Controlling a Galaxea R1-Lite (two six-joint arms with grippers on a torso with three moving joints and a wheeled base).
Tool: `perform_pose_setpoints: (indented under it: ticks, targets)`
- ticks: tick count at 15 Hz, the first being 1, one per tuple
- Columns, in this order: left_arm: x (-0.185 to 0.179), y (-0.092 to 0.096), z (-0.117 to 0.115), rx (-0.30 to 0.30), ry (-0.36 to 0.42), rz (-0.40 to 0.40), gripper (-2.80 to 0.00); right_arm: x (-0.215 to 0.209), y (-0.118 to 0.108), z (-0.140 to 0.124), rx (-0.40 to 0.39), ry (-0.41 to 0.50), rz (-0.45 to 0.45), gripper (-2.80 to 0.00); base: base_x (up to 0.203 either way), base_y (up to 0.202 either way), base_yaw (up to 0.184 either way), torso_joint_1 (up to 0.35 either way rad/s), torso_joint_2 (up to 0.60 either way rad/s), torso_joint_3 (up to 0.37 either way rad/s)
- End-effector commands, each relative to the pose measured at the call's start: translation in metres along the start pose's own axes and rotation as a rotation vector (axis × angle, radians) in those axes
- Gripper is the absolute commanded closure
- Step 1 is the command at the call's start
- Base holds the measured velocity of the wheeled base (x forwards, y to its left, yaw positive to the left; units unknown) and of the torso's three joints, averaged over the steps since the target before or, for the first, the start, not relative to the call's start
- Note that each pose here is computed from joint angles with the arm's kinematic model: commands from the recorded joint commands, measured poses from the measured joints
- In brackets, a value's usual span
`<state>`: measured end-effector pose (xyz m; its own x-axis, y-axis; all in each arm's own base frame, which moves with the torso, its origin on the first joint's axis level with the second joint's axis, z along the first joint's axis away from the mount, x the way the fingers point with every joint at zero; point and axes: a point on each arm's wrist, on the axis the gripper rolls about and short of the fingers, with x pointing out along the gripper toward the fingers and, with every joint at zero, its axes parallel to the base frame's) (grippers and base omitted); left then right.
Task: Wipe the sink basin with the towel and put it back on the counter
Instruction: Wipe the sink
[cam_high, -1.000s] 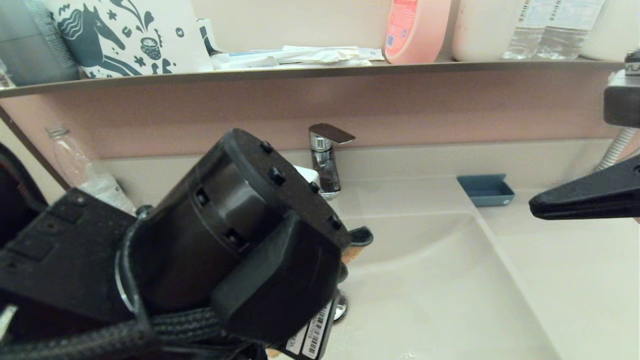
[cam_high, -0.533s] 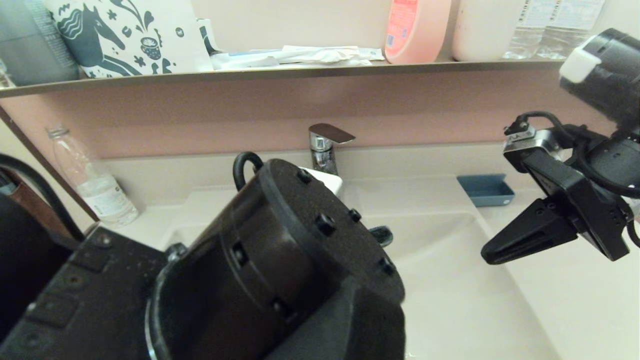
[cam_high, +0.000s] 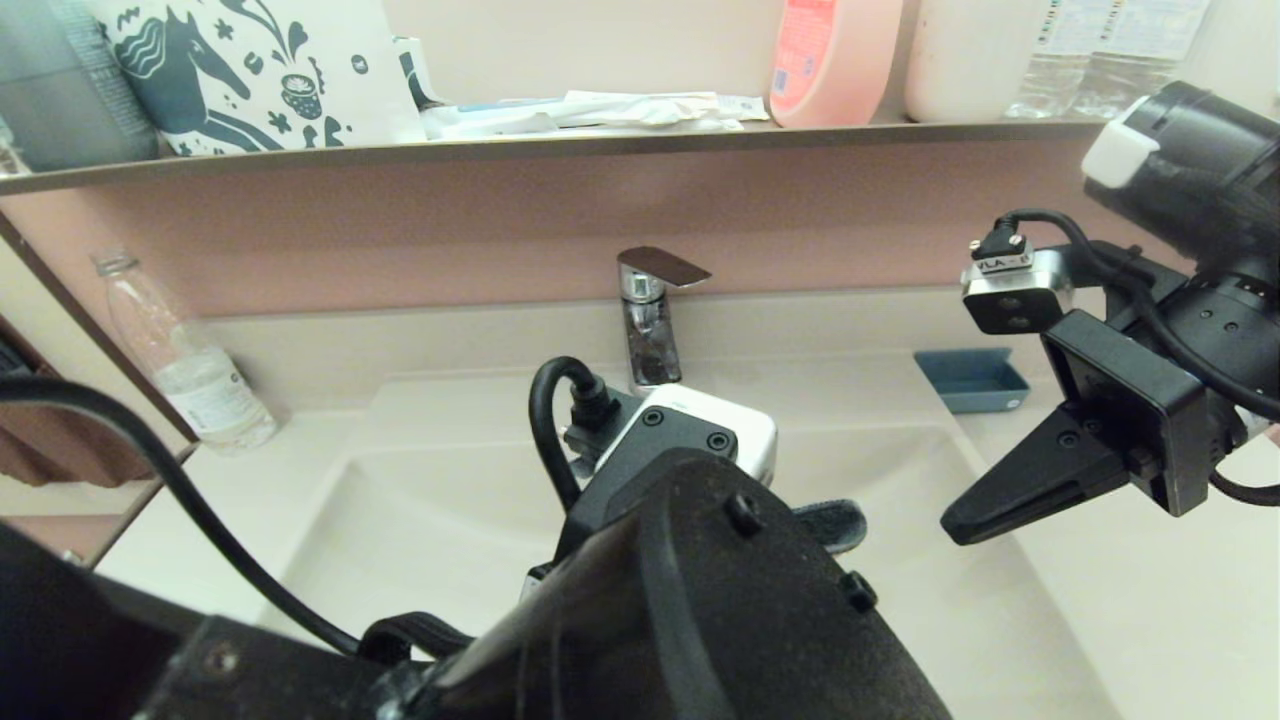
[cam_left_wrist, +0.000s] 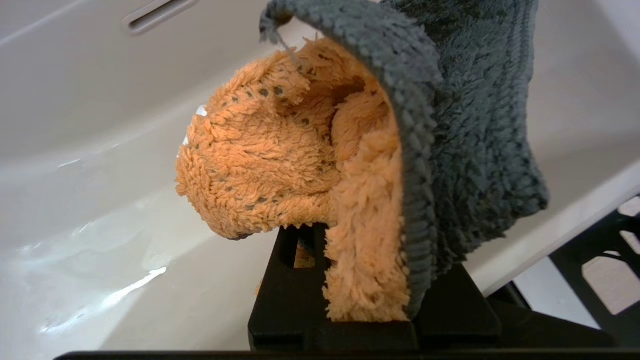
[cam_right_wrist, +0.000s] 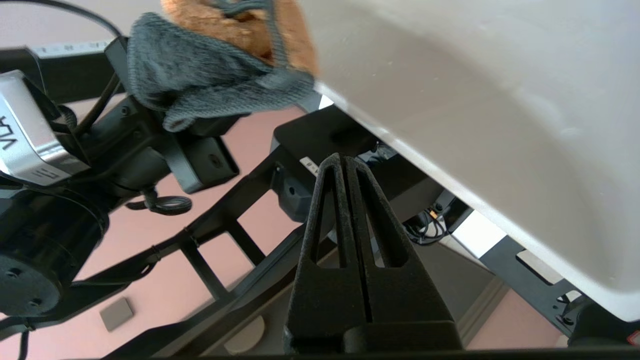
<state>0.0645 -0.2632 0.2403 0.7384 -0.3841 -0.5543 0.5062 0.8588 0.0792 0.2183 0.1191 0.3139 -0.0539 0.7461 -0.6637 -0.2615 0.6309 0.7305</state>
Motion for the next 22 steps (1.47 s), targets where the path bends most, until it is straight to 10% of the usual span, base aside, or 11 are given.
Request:
perform_pose_setpoints:
  ticks: [1, 7, 8, 22]
  targets:
    - [0.003, -0.006, -0.001, 0.004, -0.006, -0.003, 0.0, 0.001, 0.004, -0.003, -0.009, 0.011, 0.01, 0.0, 0.0, 0.0, 0.0, 0.0, 0.0, 0.0]
    - [0.021, -0.022, 0.005, 0.034, -0.036, 0.065, 0.0, 0.003, 0.019, 0.0, 0.196, -0.05, 0.048, 0.0, 0.0, 0.0, 0.0, 0.0, 0.0, 0.0]
    - [0.025, -0.025, 0.006, 0.041, -0.045, 0.094, 0.0, 0.003, 0.022, 0.001, 0.226, -0.077, 0.052, -2.8, 0.0, 0.0, 0.0, 0.0, 0.0, 0.0]
    - [0.031, -0.015, 0.018, 0.041, -0.065, 0.139, 0.0, 0.018, 0.027, 0.008, 0.264, -0.055, 0.067, -2.8, 0.0, 0.0, 0.0, 0.0, 0.0, 0.0]
